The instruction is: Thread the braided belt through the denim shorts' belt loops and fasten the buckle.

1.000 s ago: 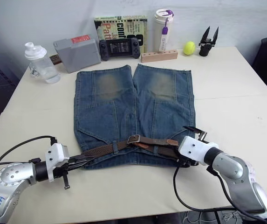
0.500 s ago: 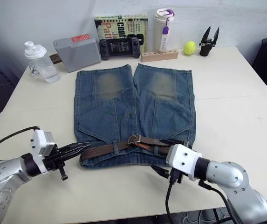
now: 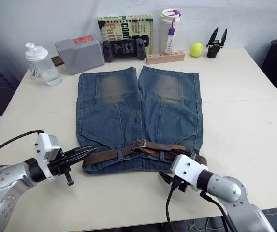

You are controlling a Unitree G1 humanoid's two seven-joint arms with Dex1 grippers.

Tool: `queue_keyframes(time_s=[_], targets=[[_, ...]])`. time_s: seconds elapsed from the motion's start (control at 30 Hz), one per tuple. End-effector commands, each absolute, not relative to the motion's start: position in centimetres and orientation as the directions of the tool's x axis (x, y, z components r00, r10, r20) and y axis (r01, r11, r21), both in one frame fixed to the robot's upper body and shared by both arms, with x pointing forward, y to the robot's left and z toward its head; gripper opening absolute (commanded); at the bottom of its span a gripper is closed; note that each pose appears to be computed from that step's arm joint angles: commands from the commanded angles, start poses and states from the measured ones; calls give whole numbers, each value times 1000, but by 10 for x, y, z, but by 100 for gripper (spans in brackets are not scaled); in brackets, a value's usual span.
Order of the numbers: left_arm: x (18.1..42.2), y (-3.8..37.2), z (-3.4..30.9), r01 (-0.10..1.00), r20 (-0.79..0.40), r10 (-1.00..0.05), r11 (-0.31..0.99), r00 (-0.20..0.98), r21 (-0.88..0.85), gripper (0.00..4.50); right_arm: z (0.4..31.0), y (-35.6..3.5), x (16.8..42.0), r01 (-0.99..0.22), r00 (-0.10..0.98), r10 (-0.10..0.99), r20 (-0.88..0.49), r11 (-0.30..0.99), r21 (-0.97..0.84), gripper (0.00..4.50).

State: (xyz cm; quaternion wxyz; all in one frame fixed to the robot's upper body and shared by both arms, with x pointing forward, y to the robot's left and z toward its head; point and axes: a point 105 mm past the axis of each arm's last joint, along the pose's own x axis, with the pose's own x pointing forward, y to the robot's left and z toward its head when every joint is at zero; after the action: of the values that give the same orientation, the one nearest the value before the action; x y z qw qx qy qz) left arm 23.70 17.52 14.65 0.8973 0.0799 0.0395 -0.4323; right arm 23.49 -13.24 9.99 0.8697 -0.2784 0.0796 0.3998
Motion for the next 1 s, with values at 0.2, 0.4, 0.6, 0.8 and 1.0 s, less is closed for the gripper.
queue_keyframes(time_s=[0.2,0.4,0.6,0.8,1.0], targets=[[242,173,156,775,-116,-768,613,630,156,0,100,-134,248,-707,706,611,-358,586,-395,445],[244,174,157,769,-112,-763,618,637,164,0,110,-131,252,-654,731,612,-302,501,-567,396],[244,173,155,769,-112,-762,619,637,163,0,96,-130,236,-541,747,598,-291,293,-788,396],[243,171,155,772,-109,-767,614,633,162,0,82,-135,242,-466,802,532,-273,270,-843,396],[244,172,155,771,-111,-766,615,634,165,0,75,-130,245,-433,817,519,-252,263,-862,317]])
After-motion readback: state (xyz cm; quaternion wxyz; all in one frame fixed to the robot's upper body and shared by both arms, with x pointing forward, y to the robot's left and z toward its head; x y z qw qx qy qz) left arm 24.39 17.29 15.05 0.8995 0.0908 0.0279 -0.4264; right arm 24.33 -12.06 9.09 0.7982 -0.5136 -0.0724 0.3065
